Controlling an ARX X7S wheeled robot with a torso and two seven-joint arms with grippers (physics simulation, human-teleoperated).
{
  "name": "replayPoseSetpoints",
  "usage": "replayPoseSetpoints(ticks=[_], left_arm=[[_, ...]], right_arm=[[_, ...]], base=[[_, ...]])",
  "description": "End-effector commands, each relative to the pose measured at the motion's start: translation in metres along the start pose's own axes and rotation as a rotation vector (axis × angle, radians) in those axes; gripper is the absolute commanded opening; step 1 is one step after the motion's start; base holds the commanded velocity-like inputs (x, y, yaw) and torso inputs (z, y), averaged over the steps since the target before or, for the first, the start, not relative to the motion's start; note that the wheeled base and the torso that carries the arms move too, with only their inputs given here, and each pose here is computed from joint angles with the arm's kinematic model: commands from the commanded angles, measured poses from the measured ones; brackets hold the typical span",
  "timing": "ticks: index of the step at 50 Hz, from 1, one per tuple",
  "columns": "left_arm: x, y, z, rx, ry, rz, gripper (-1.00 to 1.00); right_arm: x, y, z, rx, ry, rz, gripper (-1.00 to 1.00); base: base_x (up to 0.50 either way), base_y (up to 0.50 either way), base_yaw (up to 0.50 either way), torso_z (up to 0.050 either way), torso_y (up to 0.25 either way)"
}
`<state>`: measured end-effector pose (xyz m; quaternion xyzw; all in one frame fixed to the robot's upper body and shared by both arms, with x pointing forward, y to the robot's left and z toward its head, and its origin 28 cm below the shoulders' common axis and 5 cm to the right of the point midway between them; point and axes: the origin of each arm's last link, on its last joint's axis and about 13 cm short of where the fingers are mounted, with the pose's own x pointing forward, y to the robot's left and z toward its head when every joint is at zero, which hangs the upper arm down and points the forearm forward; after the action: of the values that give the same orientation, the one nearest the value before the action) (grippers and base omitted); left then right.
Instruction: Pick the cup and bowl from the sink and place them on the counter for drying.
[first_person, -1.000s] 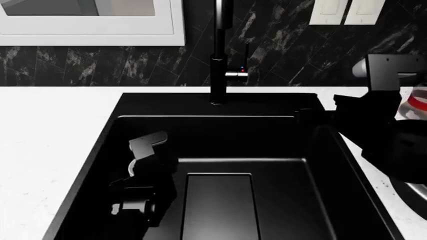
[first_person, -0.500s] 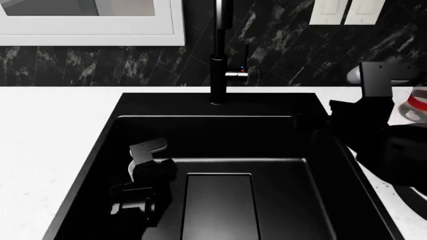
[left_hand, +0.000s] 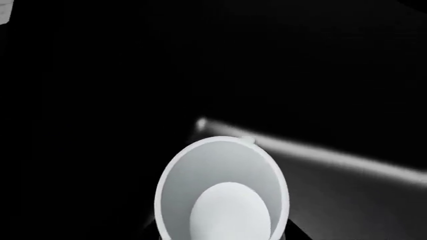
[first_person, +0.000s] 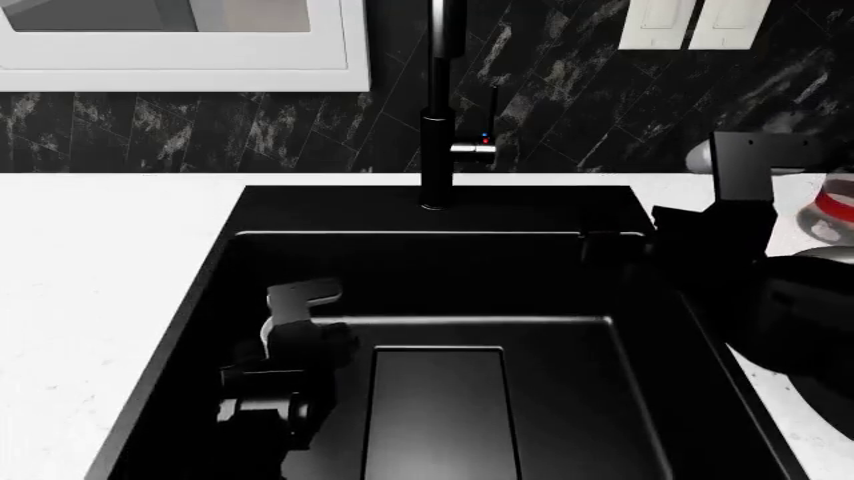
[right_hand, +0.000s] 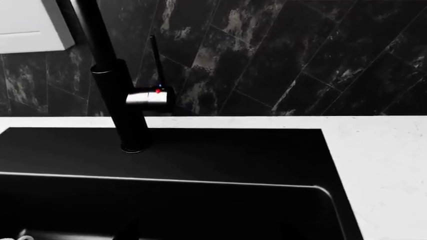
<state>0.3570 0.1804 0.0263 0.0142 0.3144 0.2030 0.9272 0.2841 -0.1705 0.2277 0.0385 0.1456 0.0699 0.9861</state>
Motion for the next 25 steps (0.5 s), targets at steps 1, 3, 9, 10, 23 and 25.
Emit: replayPoseSetpoints(ticks=[1, 3, 9, 10, 23, 25], left_arm=[[-0.001, -0.002, 0.001, 0.011, -0.005, -0.036, -1.0], [-0.001, -0.002, 0.001, 0.01, -0.008, -0.034, -1.0], [-0.002, -0.004, -0.002, 0.009, -0.016, -0.058, -1.0], [-0.003, -0.006, -0.003, 0.014, -0.021, -0.067, -1.0], [-0.05, 0.0, 0.02, 0.009, -0.1, -0.119, -1.0], [-0.061, 0.003, 0.023, 0.023, -0.123, -0.127, -1.0]], right_arm=[[0.0, 0.001, -0.002, 0.004, -0.002, 0.001, 1.0], [0.0, 0.001, -0.001, 0.003, -0.003, 0.002, 1.0], [-0.002, 0.002, 0.004, -0.003, -0.011, 0.004, 1.0], [-0.002, 0.002, 0.005, -0.004, -0.012, 0.005, 1.0], [-0.001, 0.003, 0.005, -0.001, -0.016, 0.012, 1.0], [-0.001, 0.003, 0.006, 0.0, -0.018, 0.011, 1.0]], base=[[0.0, 0.0, 0.0, 0.0, 0.0], [0.0, 0.0, 0.0, 0.0, 0.0], [0.0, 0.0, 0.0, 0.0, 0.0], [0.0, 0.0, 0.0, 0.0, 0.0], [0.0, 0.0, 0.0, 0.0, 0.0], [0.0, 0.0, 0.0, 0.0, 0.0]])
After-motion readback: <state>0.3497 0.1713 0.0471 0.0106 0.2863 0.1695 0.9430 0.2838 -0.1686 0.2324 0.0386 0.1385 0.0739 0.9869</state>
